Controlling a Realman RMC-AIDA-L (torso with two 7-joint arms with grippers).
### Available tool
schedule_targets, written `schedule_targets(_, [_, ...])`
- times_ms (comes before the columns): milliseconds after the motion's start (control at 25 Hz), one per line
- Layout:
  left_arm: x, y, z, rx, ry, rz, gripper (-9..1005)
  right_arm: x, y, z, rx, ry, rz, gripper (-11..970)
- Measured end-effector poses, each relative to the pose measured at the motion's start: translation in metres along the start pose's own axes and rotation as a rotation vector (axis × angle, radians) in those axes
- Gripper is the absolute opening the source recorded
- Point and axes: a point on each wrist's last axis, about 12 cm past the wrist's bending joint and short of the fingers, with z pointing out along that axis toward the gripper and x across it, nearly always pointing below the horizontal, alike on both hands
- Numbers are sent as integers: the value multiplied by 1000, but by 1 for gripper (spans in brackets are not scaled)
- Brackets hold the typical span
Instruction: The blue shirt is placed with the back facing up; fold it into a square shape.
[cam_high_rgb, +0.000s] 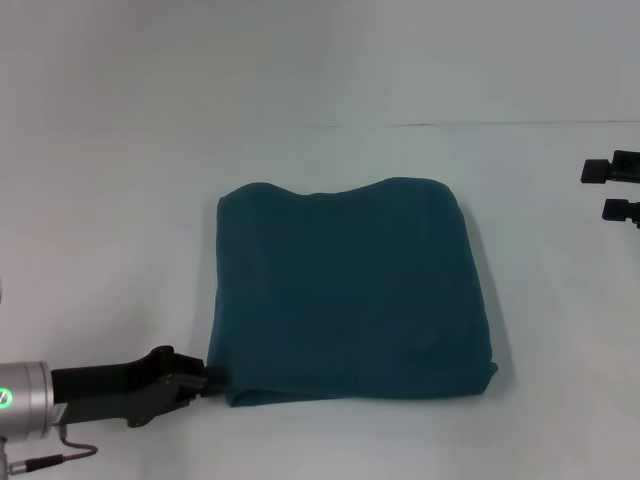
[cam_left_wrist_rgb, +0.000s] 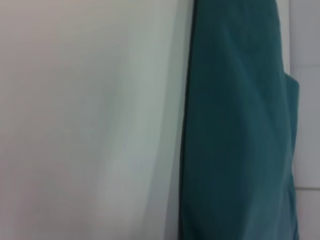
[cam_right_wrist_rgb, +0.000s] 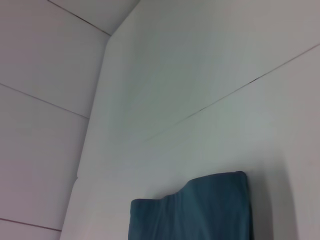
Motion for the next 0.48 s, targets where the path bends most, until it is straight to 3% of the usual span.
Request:
schedule_targets(120, [-1, -1, -8, -6, 8, 31, 107, 1, -1, -1, 2, 1, 2, 895])
schedule_targets(280, [-9, -2, -38, -11, -38, 84, 237, 1, -2, -2, 10, 5, -4, 892])
schedule_targets(400, [-14, -6, -65, 25, -121, 222, 337, 1, -3, -4, 21, 14, -24, 891])
schedule_targets(480, [-11, -11, -75, 71, -136, 408, 404, 2, -2, -4, 25, 39, -58, 889])
